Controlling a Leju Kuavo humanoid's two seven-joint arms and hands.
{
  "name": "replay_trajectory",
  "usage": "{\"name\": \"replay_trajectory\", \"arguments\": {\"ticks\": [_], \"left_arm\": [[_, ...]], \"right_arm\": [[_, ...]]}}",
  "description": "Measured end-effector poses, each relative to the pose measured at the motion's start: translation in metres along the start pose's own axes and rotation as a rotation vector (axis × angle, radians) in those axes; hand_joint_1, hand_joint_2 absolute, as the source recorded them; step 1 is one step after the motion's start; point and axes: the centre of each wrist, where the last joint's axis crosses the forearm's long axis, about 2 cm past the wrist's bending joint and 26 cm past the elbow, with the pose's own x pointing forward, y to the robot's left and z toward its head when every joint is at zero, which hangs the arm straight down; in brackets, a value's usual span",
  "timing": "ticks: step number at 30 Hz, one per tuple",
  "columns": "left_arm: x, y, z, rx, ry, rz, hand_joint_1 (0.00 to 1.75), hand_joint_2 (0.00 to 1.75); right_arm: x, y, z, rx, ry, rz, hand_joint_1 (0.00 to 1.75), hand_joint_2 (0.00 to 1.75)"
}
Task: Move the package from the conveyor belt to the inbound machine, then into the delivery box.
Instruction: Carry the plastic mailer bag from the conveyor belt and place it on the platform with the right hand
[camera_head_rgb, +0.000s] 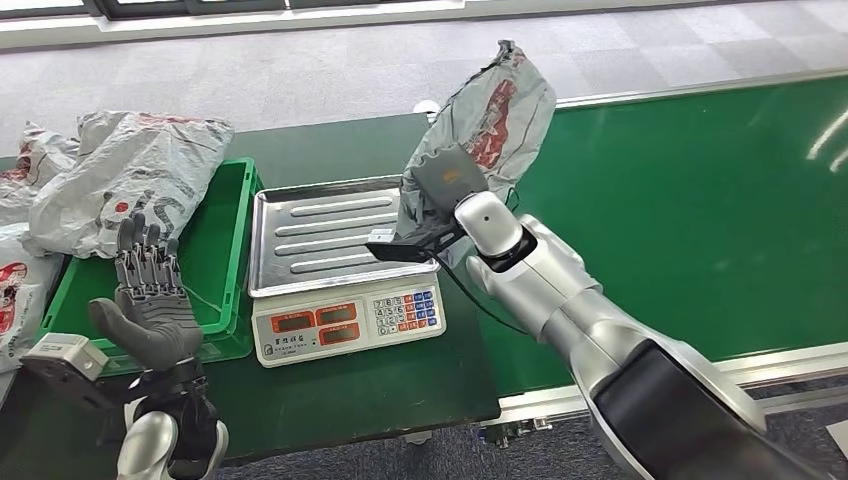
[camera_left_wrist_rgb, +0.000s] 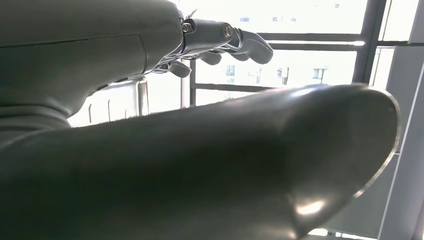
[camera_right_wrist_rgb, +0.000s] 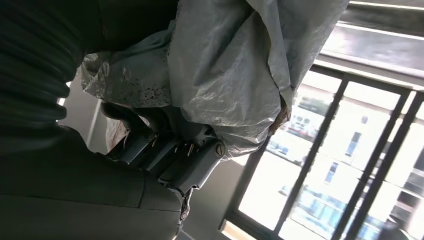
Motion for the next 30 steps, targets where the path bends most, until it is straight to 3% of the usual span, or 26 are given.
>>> {"name": "replay_trajectory", "arguments": {"ticks": [10,20,30], "left_arm": [[-0.010,-0.006,-0.006,-0.025,0.027,0.016,0.00,0.00],[-0.017,-0.011,-0.010,-0.034,0.039,0.025,0.00,0.00],[-0.030,-0.015,-0.005,-0.066,0.076,0.032,0.00,0.00]], "right_arm": [[-0.007,0.020,0.007,0.030,-0.018,0.013,1.75,1.75],[0.040,0.013,0.001,-0.090,-0.294,-0.002,1.75,1.75],[0.055,0.012,0.001,-0.113,-0.367,-0.036,1.75,1.75]]}}
